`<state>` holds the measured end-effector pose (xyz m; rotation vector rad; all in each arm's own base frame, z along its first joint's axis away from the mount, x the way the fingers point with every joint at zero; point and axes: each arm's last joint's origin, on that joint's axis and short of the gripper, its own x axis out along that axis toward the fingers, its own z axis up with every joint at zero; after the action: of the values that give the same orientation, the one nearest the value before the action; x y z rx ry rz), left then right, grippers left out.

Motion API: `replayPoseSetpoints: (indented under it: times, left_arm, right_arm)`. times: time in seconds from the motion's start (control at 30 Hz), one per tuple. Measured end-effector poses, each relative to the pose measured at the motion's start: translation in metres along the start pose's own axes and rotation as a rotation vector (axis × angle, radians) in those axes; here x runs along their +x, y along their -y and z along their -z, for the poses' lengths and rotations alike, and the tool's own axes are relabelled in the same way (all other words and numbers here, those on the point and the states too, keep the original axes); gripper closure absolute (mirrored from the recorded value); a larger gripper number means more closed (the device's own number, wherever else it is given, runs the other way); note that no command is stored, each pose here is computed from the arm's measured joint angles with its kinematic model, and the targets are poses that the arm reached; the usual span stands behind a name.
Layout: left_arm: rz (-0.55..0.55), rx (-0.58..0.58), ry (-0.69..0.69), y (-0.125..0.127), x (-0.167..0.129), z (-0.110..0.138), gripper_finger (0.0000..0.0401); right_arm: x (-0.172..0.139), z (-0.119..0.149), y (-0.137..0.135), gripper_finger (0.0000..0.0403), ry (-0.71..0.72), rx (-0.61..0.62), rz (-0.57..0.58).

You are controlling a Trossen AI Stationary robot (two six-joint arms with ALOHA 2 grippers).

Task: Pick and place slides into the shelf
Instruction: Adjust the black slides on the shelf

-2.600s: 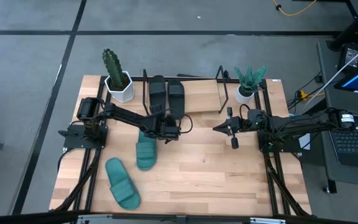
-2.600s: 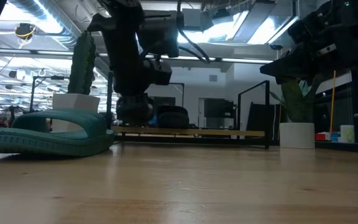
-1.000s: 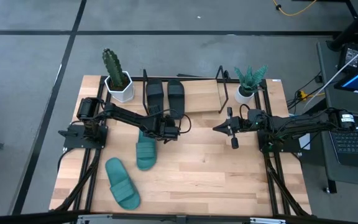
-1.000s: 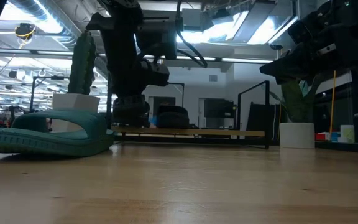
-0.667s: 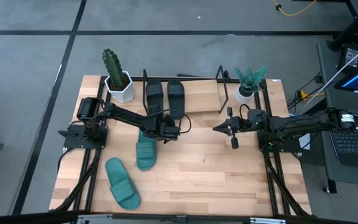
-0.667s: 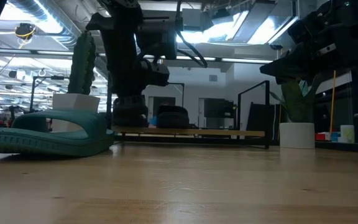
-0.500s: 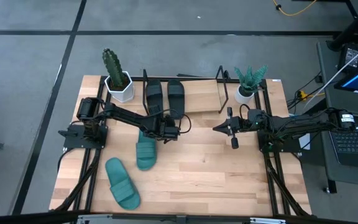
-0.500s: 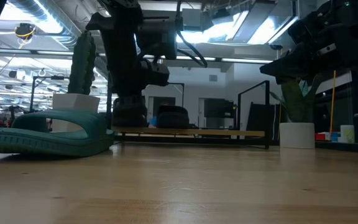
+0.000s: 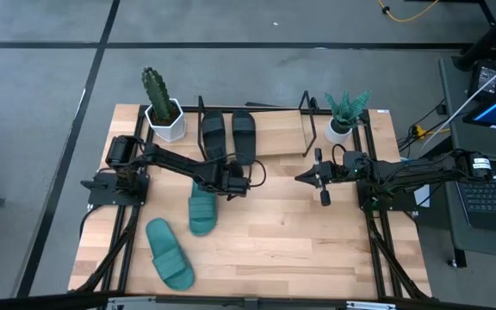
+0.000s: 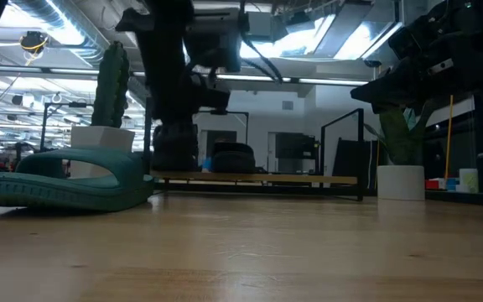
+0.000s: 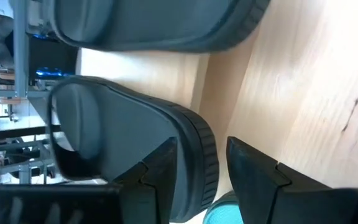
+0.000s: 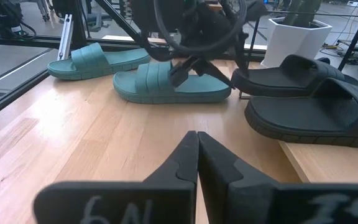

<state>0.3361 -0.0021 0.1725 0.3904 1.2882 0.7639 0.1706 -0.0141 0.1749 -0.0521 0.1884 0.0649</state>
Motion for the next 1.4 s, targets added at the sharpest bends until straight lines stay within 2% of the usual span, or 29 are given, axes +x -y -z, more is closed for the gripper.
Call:
replayPoseSetpoints:
  times: [0.37,0.57,0.77,0.83,1.0,1.4]
  left_arm:
    - [-0.025,-0.014,0.075,-0.008,-0.022,-0.02,0.0271]
    - [0.013,-0.094,0.18,-0.007,-0.022,-0.035,0.0271]
    - [0.058,0.008,0.299,-0.008,-0.022,-0.051,0.0271]
    - [0.086,0.049,0.299,-0.008,-0.021,-0.052,0.0271]
    - [0.184,0.061,0.287,-0.012,-0.015,-0.053,0.0271]
    - [0.235,0.041,0.271,-0.02,-0.005,-0.055,0.0271]
  right_arm:
    - [0.0,0.0,0.0,0.0391,0.0,0.0,-0.001]
    - [0.0,-0.001,0.0,0.0391,0.007,-0.001,-0.001]
    - [0.0,-0.001,-0.001,0.0391,0.01,0.002,-0.013]
    - [0.0,-0.001,-0.001,0.0391,0.01,-0.001,-0.016]
    - [0.0,-0.001,-0.002,0.0391,0.011,-0.008,-0.022]
    - [0.0,-0.001,-0.002,0.0391,0.012,-0.013,-0.022]
